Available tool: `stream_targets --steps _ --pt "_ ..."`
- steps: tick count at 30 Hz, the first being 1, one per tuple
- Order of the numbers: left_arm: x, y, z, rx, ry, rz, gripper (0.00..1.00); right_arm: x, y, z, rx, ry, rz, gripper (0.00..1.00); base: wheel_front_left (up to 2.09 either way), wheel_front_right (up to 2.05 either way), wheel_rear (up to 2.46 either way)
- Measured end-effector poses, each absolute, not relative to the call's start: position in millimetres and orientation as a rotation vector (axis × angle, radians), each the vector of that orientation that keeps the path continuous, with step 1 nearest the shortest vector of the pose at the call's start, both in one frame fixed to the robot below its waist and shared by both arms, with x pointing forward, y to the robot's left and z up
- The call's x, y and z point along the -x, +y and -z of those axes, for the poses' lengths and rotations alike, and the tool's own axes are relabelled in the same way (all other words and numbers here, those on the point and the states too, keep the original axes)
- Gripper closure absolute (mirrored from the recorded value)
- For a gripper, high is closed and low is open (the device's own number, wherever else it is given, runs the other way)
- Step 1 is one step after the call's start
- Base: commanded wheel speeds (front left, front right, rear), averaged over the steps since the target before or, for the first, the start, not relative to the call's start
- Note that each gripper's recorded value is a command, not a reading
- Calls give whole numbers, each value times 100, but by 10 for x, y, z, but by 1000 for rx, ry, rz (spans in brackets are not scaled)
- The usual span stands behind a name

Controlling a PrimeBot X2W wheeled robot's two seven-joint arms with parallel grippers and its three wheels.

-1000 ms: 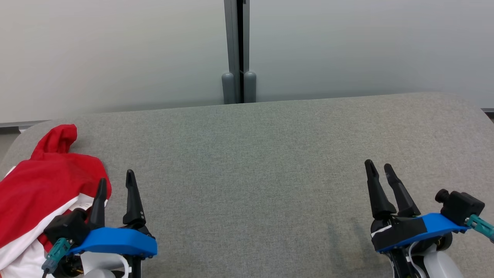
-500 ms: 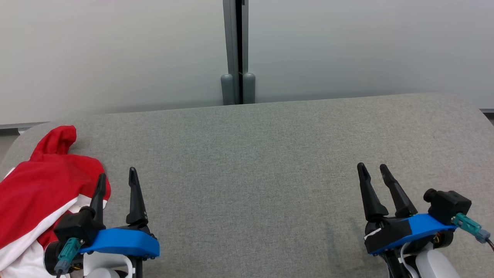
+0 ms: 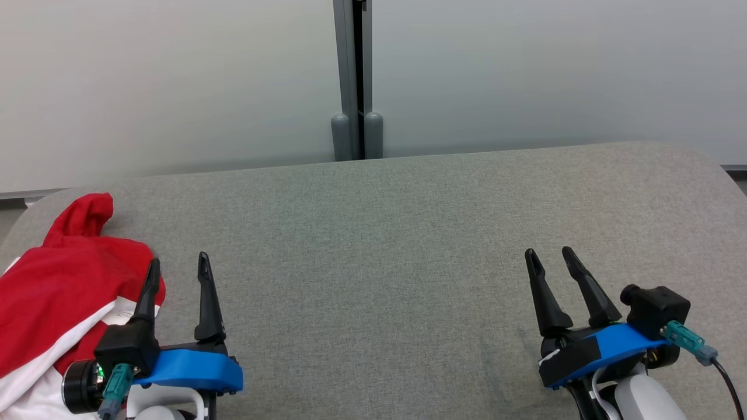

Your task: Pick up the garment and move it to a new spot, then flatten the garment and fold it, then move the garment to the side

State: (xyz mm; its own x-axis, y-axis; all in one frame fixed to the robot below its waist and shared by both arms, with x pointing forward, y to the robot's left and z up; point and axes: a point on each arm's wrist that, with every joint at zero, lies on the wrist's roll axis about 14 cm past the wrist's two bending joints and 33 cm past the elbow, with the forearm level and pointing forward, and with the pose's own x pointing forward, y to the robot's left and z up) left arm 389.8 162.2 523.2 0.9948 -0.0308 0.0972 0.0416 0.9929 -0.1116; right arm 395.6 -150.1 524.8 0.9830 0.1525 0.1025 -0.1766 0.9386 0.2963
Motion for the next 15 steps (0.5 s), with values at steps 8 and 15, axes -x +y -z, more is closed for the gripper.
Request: stream_targets --steps 8,15 --pt "-3897 1586 -5255 69 -112 54 0 -3952 -1455 -5270 -260 -92 -188 0 0 0 0" --pt "-3890 1562 -5220 30 -113 63 0 -3945 -1448 -5286 -205 -106 -200 0 0 0 0"
